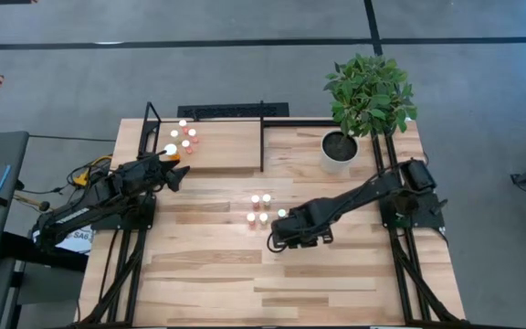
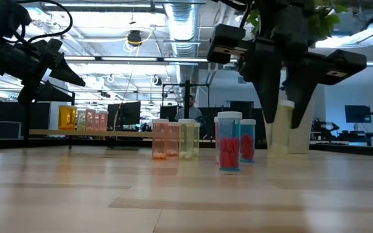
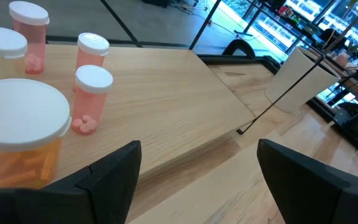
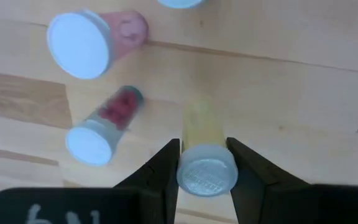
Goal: Pick and place medicine bottles onto shelf by color
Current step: Move the yellow pill bottle to the center
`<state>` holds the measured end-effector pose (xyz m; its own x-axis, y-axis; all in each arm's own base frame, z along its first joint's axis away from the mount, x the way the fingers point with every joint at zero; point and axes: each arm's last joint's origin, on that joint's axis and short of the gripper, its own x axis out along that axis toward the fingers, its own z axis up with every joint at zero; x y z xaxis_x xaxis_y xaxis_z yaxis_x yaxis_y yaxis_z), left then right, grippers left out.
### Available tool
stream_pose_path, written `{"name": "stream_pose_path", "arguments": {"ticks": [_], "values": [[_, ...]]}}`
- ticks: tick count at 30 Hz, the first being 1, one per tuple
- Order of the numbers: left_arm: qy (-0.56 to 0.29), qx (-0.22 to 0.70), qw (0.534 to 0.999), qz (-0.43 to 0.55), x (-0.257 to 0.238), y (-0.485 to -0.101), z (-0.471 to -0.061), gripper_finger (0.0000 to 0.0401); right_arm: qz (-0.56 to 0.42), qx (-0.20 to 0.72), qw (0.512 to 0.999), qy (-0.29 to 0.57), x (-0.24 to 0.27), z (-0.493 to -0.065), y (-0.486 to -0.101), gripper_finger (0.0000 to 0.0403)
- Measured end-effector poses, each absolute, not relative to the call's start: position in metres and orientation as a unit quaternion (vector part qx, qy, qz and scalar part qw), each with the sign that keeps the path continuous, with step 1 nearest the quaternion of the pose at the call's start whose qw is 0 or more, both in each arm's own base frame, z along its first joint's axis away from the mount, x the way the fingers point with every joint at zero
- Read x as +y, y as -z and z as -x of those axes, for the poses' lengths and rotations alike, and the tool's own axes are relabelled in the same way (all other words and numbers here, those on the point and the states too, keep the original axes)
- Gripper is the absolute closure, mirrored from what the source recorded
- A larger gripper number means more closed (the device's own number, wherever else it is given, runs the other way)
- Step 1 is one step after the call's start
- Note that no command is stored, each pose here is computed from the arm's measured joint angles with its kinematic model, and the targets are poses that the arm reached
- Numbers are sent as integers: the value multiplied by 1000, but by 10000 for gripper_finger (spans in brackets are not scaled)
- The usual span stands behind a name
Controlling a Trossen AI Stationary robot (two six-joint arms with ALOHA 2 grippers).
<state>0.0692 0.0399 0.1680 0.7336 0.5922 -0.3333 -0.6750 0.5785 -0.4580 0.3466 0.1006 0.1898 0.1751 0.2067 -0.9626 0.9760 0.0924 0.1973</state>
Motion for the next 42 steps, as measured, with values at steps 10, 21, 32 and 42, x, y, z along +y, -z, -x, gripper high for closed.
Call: {"name": "stream_pose_path", "arguments": {"ticks": [10,21,32,42], "values": [[-358,72,885,288,40,-168,-69,92,-542,560,497,382,107,-369,-175,275],[-358,72,886,288,40,-168,-69,92,-504,592,509,369,118,-396,-183,268],[-358,72,886,288,40,-168,-69,92,-517,586,511,357,145,-391,-188,266],[-358,72,885,288,40,-168,-69,92,-520,571,523,361,149,-393,-186,266]]}}
